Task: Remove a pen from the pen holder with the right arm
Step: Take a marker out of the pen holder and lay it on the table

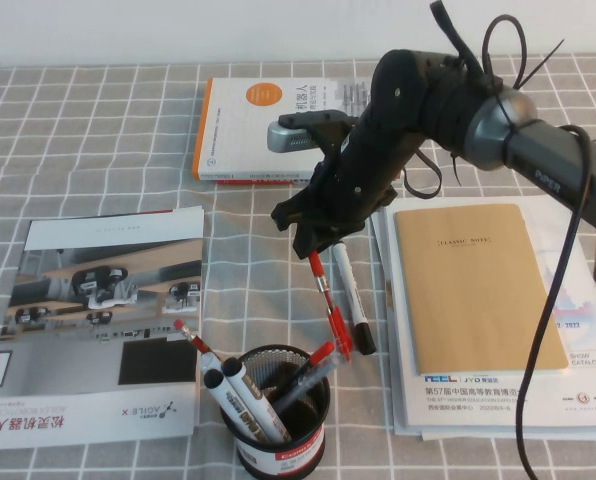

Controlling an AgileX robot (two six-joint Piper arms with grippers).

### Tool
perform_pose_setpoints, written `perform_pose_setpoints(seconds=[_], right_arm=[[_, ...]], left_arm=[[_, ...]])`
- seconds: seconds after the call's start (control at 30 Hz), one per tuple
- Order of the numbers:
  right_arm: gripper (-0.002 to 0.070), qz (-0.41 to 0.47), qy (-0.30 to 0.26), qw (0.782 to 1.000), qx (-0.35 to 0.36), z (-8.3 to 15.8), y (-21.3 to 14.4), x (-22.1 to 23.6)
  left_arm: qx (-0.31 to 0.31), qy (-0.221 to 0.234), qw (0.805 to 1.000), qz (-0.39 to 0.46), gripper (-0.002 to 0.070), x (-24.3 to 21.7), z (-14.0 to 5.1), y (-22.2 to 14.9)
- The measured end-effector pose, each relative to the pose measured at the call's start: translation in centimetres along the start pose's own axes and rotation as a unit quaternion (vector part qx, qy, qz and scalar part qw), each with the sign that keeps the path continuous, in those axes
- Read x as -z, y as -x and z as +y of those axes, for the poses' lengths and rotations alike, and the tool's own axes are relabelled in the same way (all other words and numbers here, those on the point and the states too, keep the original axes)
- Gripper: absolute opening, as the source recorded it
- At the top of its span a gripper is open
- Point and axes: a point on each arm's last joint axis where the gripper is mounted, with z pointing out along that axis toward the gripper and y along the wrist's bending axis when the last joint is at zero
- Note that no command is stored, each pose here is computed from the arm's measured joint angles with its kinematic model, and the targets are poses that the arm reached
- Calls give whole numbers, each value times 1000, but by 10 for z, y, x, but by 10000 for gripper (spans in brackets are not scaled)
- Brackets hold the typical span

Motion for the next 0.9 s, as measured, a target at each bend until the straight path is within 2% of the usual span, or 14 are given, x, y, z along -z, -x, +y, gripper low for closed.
perform_pose_setpoints(seconds=[0.23,0.53,0.77,0.9], right_arm=[[68,-3,-12,1000,3,-4,1,-5],[199,-3,-18,1000,6,-5,1,-5],[209,-4,-23,1000,10,-4,1,-3],[178,-24,-32,999,27,7,3,24]], left_arm=[[0,0,1000,0,-3,0,0,0],[0,0,1000,0,-3,0,0,0],[0,0,1000,0,-3,0,0,0],[0,0,1000,0,-3,0,0,0]])
